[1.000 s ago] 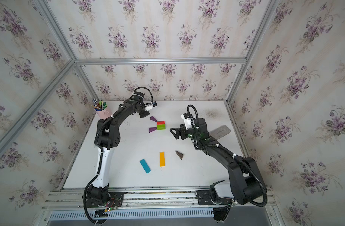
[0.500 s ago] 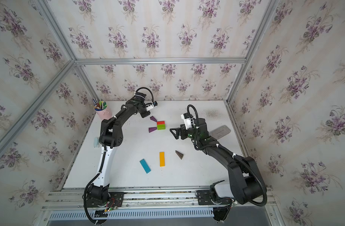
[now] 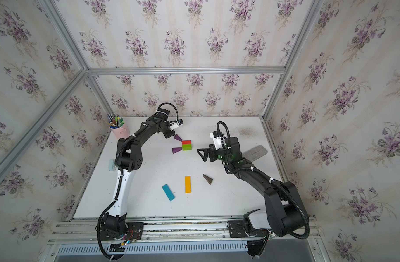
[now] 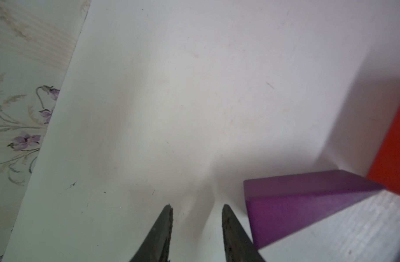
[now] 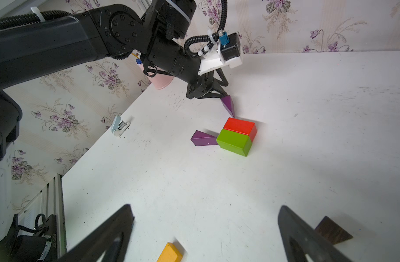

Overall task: Assemble a small pinwheel with building blocks
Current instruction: Assemble the building block at the center of the board.

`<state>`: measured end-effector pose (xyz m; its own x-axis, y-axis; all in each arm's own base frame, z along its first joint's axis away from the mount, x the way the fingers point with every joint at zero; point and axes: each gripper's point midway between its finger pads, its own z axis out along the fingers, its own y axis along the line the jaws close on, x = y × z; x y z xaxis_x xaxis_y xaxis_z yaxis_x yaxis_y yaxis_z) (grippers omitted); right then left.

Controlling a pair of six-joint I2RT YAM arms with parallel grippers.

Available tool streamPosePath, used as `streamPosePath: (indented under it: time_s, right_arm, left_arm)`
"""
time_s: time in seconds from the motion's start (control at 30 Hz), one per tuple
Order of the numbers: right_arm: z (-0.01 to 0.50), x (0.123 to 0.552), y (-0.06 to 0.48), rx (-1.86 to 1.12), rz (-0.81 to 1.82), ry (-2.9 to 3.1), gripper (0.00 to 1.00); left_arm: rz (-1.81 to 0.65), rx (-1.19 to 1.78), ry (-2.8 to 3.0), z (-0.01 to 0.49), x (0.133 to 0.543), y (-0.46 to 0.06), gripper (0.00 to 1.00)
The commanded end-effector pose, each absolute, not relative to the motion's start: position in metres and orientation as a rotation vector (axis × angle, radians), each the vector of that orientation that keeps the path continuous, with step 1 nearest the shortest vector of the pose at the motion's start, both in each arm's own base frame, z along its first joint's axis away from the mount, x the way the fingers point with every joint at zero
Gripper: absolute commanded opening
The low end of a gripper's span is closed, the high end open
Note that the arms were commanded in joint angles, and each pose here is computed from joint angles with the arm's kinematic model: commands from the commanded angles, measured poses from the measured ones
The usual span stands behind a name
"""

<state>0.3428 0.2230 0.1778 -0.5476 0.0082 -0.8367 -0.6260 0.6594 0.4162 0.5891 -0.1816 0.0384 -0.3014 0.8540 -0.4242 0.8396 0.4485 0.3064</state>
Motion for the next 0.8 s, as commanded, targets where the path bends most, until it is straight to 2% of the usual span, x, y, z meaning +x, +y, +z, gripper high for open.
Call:
streamPosePath:
  time_s: [0.0, 0.77]
  right_arm:
    - [0.182, 0.345, 0.223, -0.485, 0.9, 1.975, 1.0]
    - [0.181, 0.345, 0.223, -0.486, 0.902, 1.978, 1.0]
  left_arm:
    - [0.012, 1.413, 2.14, 0.049, 0.59, -0.188, 0.38]
    - [-0.046, 1.429, 2.113, 0.052, 0.585, -0.2, 0.38]
